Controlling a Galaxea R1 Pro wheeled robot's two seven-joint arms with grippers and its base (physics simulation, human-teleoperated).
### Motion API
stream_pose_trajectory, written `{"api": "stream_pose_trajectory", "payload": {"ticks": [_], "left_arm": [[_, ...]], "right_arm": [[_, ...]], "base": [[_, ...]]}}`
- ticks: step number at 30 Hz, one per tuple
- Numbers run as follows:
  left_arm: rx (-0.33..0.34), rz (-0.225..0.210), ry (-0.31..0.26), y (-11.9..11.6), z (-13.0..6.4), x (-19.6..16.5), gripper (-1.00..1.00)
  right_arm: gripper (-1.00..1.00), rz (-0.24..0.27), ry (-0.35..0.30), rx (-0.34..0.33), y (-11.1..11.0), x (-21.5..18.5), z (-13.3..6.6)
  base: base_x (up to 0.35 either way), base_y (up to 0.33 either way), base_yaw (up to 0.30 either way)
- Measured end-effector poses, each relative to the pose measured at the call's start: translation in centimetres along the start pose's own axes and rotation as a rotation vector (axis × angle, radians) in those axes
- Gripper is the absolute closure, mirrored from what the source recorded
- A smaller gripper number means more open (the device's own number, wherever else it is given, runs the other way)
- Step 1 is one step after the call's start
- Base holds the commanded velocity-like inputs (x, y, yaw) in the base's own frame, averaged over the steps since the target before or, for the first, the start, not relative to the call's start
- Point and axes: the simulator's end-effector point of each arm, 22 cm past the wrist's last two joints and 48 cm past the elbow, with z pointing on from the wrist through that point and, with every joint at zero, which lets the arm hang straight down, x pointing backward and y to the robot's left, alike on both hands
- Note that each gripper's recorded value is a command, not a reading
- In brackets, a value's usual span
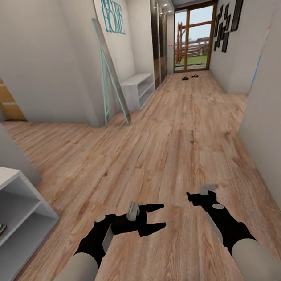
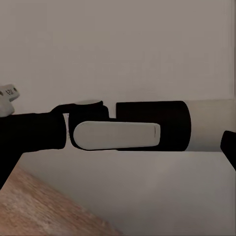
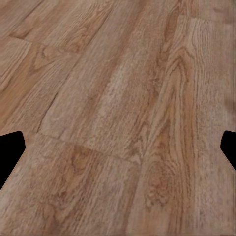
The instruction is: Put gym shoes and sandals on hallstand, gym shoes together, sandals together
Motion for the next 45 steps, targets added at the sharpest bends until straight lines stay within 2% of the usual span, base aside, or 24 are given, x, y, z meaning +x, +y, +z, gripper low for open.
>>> {"api": "stream_pose_trajectory", "payload": {"ticks": [21,22,24,25,26,27,28,30,31,32,33,35,36,37,39,40,42,45], "left_arm": [[-0.004,0.023,-0.004,-0.5,0.0,-1.1,-1.0],[-0.039,0.025,-0.015,0.2,-0.4,-1.5,-1.0],[-0.154,0.029,-0.032,2.7,-1.8,-2.1,-1.0],[-0.258,0.03,-0.043,4.9,-3.1,-2.5,-1.0],[-0.318,0.031,-0.047,6.1,-3.9,-2.7,-1.0],[-0.487,0.03,-0.055,9.4,-6.3,-3.0,-1.0],[-0.546,0.03,-0.057,10.6,-7.1,-3.1,-1.0],[-0.748,0.028,-0.062,14.0,-10.3,-3.3,-1.0],[-0.796,0.027,-0.063,14.8,-11.0,-3.3,-1.0],[-0.886,0.025,-0.064,16.1,-12.6,-3.3,-1.0],[-0.932,0.024,-0.065,16.7,-13.4,-3.3,-1.0],[-1.098,0.02,-0.07,18.7,-16.6,-3.3,-1.0],[-1.162,0.023,-0.073,19.2,-17.9,-3.3,-1.0],[-1.186,0.027,-0.076,19.4,-18.4,-3.4,-1.0],[-1.241,0.061,-0.099,19.8,-19.6,-4.1,-1.0],[-1.249,0.074,-0.107,19.8,-19.8,-4.3,-1.0],[-1.267,0.126,-0.141,19.7,-20.1,-5.3,-1.0],[-1.273,0.173,-0.171,19.5,-20.1,-6.2,-1.0]], "right_arm": [[-1.0,0.002,-0.026,0.0,0.0,-1.5,-0.6],[-1.0,0.002,-0.026,0.0,0.0,-1.6,-0.7],[-1.0,0.001,-0.028,-0.001,0.0,-1.7,-0.7],[-1.0,0.001,-0.028,-0.001,0.0,-1.7,-0.7],[-1.0,0.001,-0.028,-0.001,0.0,-1.7,-0.7],[-1.0,0.001,-0.028,-0.001,0.0,-1.7,-0.7],[-1.0,0.001,-0.028,0.0,0.0,-1.7,-0.7],[-1.0,0.001,-0.028,0.001,0.0,-1.7,-0.7],[-1.0,0.001,-0.029,0.001,0.0,-1.7,-0.7],[-1.0,0.002,-0.028,0.001,0.0,-1.7,-0.7],[-1.0,0.003,-0.028,0.001,-0.1,-1.7,-0.7],[-1.0,0.005,-0.027,0.0,-0.1,-1.7,-0.7],[-1.0,0.006,-0.026,0.0,-0.2,-1.7,-0.7],[-1.0,0.007,-0.025,0.0,-0.2,-1.7,-0.7],[-1.0,0.008,-0.024,0.001,-0.3,-1.8,-0.7],[-1.0,0.009,-0.025,0.002,-0.3,-1.8,-0.7],[-1.0,0.009,-0.033,0.006,-0.4,-2.3,-0.8],[-1.0,0.008,-0.038,0.007,-0.4,-2.6,-0.8]], "base": [[0.0,0.0,-0.21],[0.0,0.0,-0.131],[0.0,0.0,-0.089],[0.0,0.0,-0.056],[0.0,0.0,-0.028],[0.0,0.0,-0.023],[0.0,0.0,-0.015],[0.0,0.0,-0.008],[0.0,0.0,-0.005],[0.0,0.0,-0.004],[0.0,0.0,-0.002],[0.0,0.0,-0.001],[0.0,0.0,0.0],[0.0,0.0,0.0],[0.0,0.0,0.0],[0.0,0.0,0.0],[0.0,0.0,0.0],[0.0,0.0,0.0]]}}
